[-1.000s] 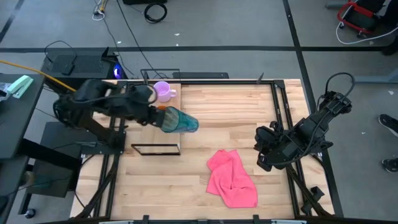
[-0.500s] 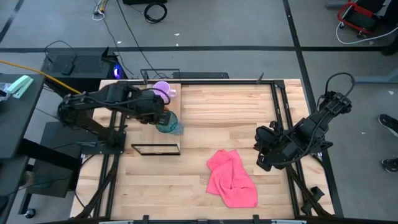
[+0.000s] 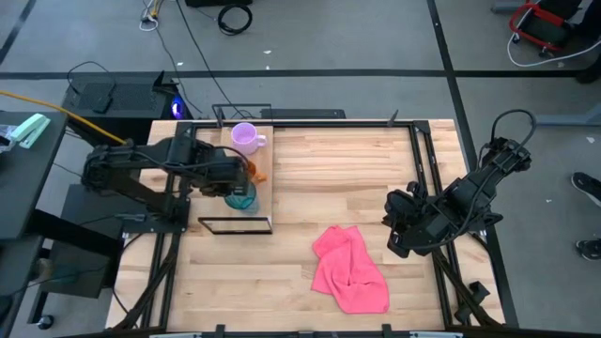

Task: Stack small to large cups/mugs on shelf
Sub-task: Put the blue cup on the shelf

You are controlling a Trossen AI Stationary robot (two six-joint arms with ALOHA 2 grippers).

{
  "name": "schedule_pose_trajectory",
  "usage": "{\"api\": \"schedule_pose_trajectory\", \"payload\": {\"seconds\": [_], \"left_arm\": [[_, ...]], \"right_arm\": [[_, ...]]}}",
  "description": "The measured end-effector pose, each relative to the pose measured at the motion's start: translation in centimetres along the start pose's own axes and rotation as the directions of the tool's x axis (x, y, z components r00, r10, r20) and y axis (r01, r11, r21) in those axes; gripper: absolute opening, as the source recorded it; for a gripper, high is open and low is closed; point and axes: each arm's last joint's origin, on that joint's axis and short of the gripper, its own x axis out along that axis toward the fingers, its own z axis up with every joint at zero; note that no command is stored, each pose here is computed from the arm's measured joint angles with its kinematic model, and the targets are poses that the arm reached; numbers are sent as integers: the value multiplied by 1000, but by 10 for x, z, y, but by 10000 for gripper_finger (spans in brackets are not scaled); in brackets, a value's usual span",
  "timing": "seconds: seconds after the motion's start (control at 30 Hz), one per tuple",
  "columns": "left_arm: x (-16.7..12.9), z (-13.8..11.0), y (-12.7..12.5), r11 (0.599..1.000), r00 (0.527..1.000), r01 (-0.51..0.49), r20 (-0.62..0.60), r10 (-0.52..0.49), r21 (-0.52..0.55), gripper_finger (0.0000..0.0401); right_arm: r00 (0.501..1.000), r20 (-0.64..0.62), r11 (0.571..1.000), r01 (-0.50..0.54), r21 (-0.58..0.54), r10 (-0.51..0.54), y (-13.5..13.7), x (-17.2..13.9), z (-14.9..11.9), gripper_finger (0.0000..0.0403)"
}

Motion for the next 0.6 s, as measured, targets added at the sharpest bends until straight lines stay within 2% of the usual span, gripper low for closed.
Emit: {"api": "schedule_pose_trajectory", "payload": {"seconds": [0.33, 0.6], "left_arm": [[23, -4, 20, 994, 995, -99, -8, 99, -41, 10], [28, -4, 20, 993, 993, -116, -16, 115, -36, 10]], "right_arm": [[1000, 8, 1000, 3, 1, -3, 0, 0, 0, 50], [1000, 14, 1000, -9, 7, 9, 1, 0, 1, 50]]}}
